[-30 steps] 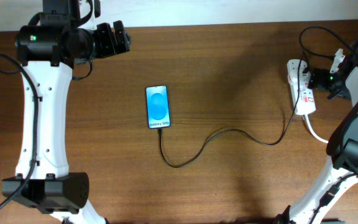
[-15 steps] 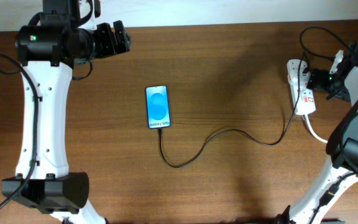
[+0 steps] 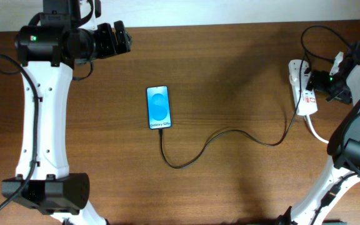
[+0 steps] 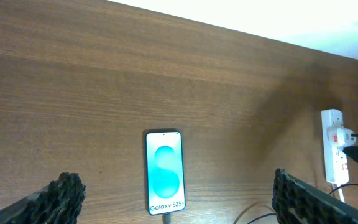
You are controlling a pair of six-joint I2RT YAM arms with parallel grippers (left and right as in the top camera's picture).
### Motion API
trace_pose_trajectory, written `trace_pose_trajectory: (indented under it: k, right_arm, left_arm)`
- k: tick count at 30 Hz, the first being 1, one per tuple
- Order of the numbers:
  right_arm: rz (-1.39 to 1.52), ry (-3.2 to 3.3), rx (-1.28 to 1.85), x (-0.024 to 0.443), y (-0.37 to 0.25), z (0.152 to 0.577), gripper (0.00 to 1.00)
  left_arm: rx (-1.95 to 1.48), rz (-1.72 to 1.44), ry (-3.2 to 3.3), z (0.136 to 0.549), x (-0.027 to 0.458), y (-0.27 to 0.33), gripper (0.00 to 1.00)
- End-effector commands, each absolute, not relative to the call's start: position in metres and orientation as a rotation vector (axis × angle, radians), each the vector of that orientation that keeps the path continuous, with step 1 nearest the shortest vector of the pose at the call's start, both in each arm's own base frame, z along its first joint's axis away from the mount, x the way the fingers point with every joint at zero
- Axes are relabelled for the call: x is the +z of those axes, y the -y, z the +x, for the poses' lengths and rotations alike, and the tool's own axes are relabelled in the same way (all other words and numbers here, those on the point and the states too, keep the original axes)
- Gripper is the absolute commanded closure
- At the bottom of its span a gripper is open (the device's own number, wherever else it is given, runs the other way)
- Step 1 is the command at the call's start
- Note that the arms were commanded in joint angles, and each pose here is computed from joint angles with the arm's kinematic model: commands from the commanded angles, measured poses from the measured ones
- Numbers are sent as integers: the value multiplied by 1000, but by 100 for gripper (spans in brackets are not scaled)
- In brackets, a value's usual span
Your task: Plug charger to phone and switch on socket
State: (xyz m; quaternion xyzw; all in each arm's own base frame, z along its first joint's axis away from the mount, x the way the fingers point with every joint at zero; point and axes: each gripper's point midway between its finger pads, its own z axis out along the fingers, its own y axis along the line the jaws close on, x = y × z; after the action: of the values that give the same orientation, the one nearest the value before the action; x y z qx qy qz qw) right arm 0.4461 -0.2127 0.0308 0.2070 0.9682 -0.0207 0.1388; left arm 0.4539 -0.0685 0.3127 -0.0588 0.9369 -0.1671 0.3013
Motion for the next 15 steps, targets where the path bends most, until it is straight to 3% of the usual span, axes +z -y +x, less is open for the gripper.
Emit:
trace_pose_trajectory:
  k: [1, 4, 9, 15]
  right_arm:
    - [580, -2671, -109, 101, 221, 461, 2]
    - [557, -2567, -147, 175, 219, 457, 2]
    - [525, -2469, -148, 258, 198, 422, 2]
    - [36, -2205, 305, 381, 73, 379, 2]
  left_arm:
    - [-431, -155, -2484, 455, 313, 66, 1]
    - [-431, -155, -2483, 455, 313, 66, 1]
    - [-431, -155, -2483, 455, 313, 66, 1]
    - [-431, -155, -2484, 455, 313, 66, 1]
